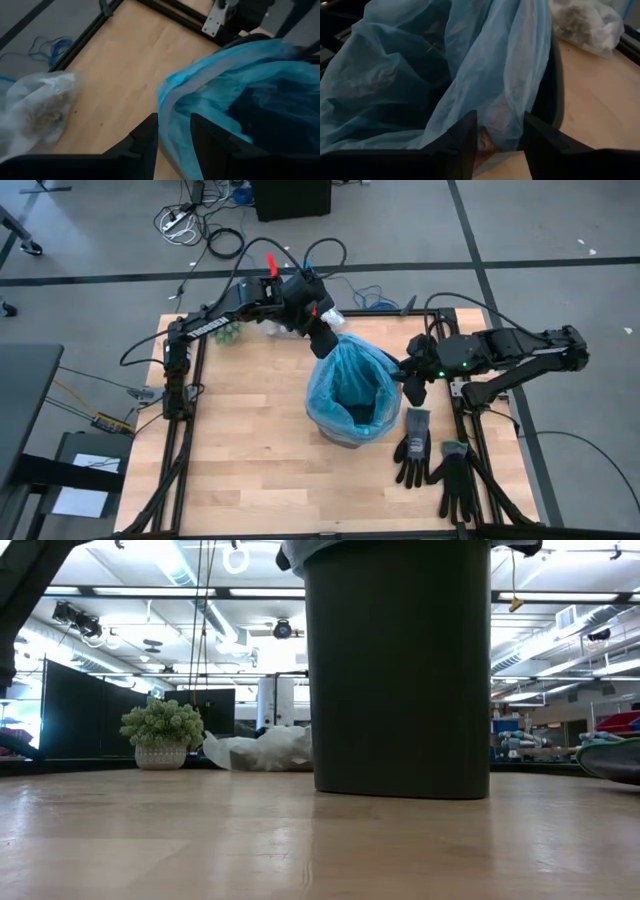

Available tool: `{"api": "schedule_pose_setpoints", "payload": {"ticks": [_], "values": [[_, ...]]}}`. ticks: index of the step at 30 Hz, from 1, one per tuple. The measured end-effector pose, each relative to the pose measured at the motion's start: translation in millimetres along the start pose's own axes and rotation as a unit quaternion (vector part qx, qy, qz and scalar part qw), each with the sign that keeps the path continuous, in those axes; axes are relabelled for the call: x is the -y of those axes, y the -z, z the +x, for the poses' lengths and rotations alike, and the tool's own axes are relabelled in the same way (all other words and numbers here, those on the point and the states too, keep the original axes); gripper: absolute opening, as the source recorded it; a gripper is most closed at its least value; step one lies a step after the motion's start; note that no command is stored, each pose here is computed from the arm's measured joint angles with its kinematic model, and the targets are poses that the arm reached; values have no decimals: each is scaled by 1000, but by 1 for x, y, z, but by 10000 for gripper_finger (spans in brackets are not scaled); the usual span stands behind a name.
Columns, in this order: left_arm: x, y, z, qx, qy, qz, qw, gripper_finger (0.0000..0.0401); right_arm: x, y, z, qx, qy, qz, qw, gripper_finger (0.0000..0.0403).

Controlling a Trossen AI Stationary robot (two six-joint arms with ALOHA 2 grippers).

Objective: Place trash/remove bag and relplace
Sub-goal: Insert the new blue trash bag into the trash bin

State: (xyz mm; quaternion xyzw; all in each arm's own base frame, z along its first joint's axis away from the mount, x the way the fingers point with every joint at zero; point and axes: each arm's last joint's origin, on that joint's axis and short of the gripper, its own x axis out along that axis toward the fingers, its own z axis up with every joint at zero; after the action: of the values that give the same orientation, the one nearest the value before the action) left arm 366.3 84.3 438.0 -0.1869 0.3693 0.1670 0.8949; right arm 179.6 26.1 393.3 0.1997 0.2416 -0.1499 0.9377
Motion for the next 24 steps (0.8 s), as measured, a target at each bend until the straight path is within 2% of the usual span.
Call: {"api": "schedule_pose_setpoints", "payload": {"ticks": [6,16,18,24], "values": [[3,-1,3,-1,22,29,999,124,4,-2,1,1,10,1,1000,92],[-5,2,34,-46,-1,47,998,120,5,-2,2,-2,12,-2,1000,19],[-9,1,36,-43,-7,45,998,113,6,-1,2,-7,14,-4,1000,5],[-16,-6,42,-23,-15,38,999,70,9,1,1,-19,26,-2,999,1]]}}
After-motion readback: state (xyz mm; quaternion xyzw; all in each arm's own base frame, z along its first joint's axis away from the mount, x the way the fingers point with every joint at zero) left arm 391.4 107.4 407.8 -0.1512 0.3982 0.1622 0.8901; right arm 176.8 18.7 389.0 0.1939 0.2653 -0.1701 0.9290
